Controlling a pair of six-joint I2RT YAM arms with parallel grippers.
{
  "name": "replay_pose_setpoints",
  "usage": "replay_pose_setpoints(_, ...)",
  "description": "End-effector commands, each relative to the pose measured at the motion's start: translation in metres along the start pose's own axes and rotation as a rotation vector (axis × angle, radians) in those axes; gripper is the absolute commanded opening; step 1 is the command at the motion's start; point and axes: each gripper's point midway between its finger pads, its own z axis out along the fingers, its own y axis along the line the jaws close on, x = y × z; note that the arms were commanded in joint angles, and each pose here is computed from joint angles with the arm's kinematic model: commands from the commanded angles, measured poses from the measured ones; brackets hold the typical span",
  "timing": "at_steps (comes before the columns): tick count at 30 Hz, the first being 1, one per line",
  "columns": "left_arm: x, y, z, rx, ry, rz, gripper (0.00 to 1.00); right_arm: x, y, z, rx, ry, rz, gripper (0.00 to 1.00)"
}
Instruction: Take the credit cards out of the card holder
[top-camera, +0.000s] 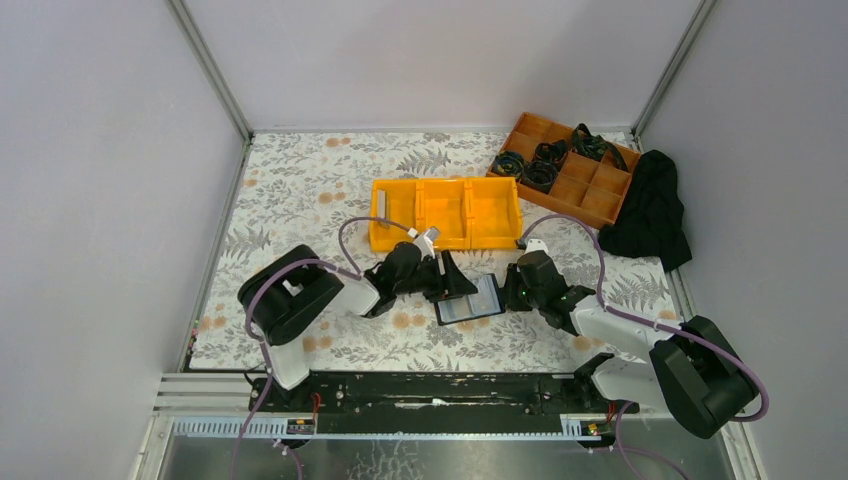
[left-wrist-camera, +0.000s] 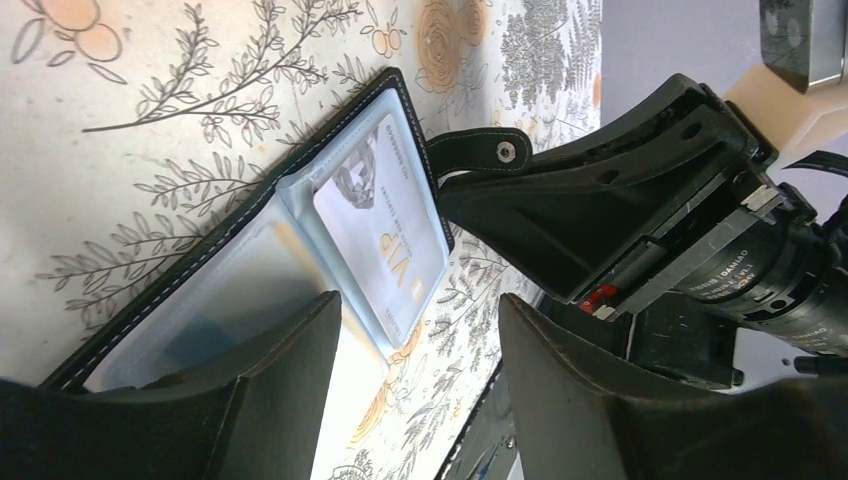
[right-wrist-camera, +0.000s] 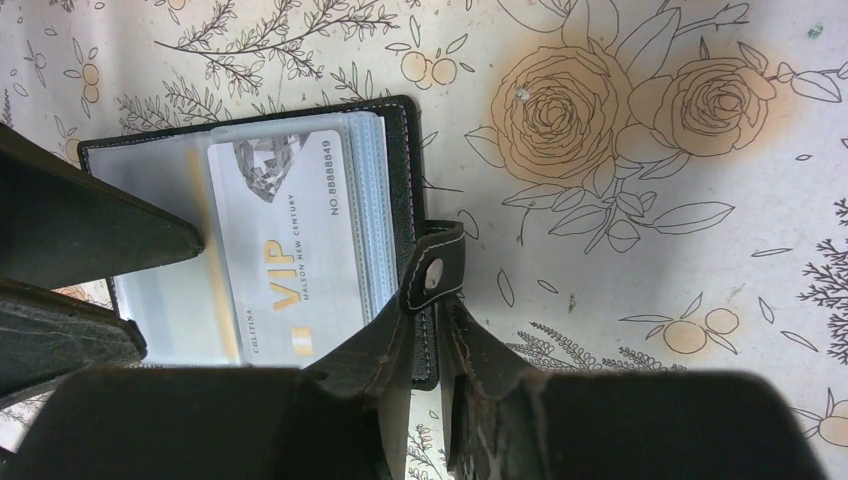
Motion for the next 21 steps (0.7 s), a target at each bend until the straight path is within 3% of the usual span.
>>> replay_pose_setpoints(1, 0.002, 0.012, -0.005, -0.094, 0.005, 0.064, 0.66, 0.0, 0.001, 0.0, -0.003, 0.002, -0.004, 0.22)
replay_pose_setpoints(9, 0.006, 0.029, 0.009, -0.128, 0.022, 0.052, 0.69, 0.003, 0.002, 0.0, -0.01, 0.01, -0.002, 0.22)
replay_pose_setpoints(21, 0.005, 0.016, 0.017, -0.061, 0.028, 0.038, 0.68, 0.01, 0.006, 0.003, -0.043, 0.038, 0.005, 0.22)
